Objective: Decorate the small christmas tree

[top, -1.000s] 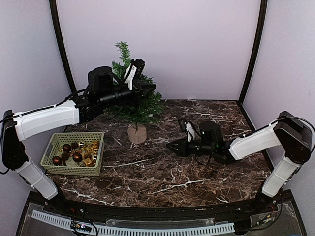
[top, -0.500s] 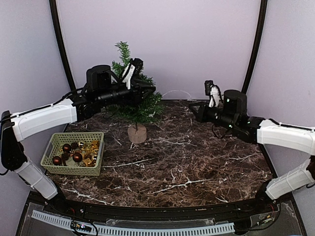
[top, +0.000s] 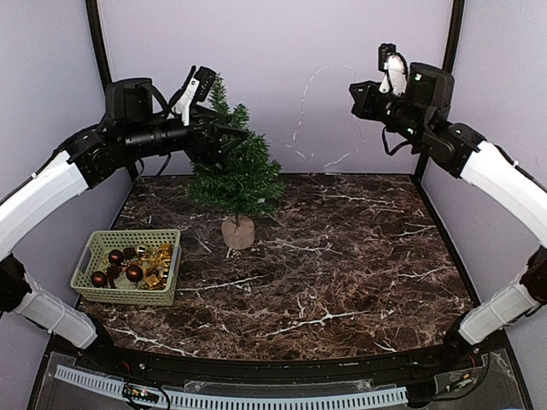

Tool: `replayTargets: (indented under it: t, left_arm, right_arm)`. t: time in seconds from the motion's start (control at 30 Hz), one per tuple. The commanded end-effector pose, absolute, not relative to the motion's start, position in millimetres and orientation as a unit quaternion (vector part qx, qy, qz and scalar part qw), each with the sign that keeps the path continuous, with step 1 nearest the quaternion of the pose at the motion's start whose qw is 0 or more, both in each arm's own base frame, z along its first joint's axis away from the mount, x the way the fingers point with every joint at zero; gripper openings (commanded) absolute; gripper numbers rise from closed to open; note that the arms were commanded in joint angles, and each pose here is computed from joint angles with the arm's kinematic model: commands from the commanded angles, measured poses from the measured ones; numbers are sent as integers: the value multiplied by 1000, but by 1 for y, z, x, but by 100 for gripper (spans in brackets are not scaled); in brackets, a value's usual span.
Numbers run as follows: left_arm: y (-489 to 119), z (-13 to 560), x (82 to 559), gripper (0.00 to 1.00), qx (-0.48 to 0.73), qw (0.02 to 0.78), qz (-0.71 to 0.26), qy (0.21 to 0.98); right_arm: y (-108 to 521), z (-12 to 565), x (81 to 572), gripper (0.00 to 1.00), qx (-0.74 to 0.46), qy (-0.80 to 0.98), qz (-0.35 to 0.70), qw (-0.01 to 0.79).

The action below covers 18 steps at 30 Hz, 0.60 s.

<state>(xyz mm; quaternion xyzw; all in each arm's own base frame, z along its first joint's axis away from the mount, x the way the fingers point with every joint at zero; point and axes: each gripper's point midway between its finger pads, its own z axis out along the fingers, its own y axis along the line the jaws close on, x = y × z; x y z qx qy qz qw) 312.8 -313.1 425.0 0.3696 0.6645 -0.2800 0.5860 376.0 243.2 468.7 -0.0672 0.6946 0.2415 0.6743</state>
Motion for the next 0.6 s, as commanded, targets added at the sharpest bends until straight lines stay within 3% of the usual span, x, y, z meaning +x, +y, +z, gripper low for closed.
replayTargets:
  t: [0.0, 0.13, 0.27, 0.57]
  left_arm:
    - [-285, 406, 302, 91, 357, 550, -244, 714]
    - [-264, 388, 294, 89, 292, 544, -253, 745]
    - [-253, 368, 280, 79, 226, 537, -304, 754]
    - [-237, 285, 283, 76, 94, 488, -337, 799]
  right_arm:
    - [245, 482, 401, 0, -69, 700, 199, 682]
    - [241, 494, 413, 0, -53, 701, 177, 688]
    - [230, 493, 417, 0, -39, 707, 149, 690]
    - [201, 483, 425, 0, -20, 721, 87, 688]
